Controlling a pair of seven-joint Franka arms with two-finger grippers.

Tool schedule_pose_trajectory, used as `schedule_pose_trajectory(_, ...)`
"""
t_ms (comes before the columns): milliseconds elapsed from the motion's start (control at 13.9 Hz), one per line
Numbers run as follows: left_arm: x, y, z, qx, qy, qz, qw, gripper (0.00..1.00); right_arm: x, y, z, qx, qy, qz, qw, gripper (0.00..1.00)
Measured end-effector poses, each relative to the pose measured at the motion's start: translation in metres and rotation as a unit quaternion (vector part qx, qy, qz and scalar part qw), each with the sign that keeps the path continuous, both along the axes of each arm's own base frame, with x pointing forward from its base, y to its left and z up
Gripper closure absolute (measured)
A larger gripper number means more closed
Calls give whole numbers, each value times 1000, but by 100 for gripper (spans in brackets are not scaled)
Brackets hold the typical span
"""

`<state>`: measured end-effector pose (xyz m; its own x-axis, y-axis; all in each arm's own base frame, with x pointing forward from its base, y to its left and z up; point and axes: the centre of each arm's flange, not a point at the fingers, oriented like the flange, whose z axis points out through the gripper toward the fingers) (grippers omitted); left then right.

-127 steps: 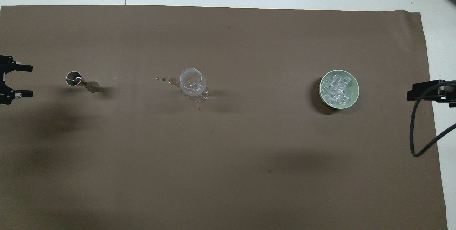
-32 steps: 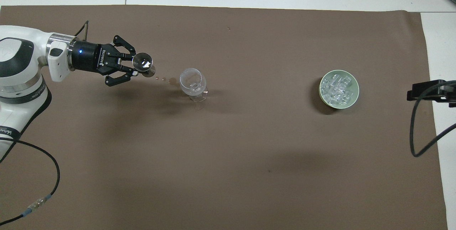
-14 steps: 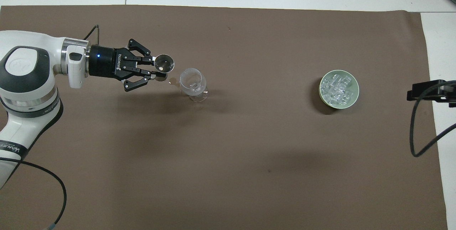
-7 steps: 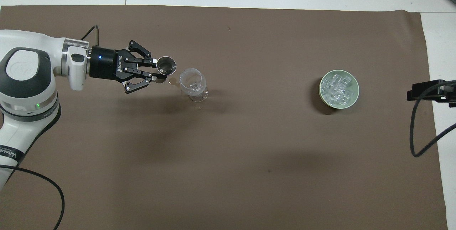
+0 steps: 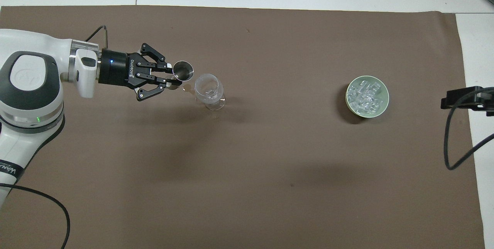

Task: Pour wine and add ice with both arms
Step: 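Tilt the metal cup with the left gripper over the clear cup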

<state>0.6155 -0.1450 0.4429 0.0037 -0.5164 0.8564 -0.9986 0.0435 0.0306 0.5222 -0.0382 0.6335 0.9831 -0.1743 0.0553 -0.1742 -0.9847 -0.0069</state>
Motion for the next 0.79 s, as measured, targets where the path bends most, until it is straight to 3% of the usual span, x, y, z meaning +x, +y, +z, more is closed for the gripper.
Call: schedule_pose_trajectory(789, -6, -11, 19, 70, 7, 17, 997, 75, 0, 0, 0, 0, 0, 0, 1000, 0)
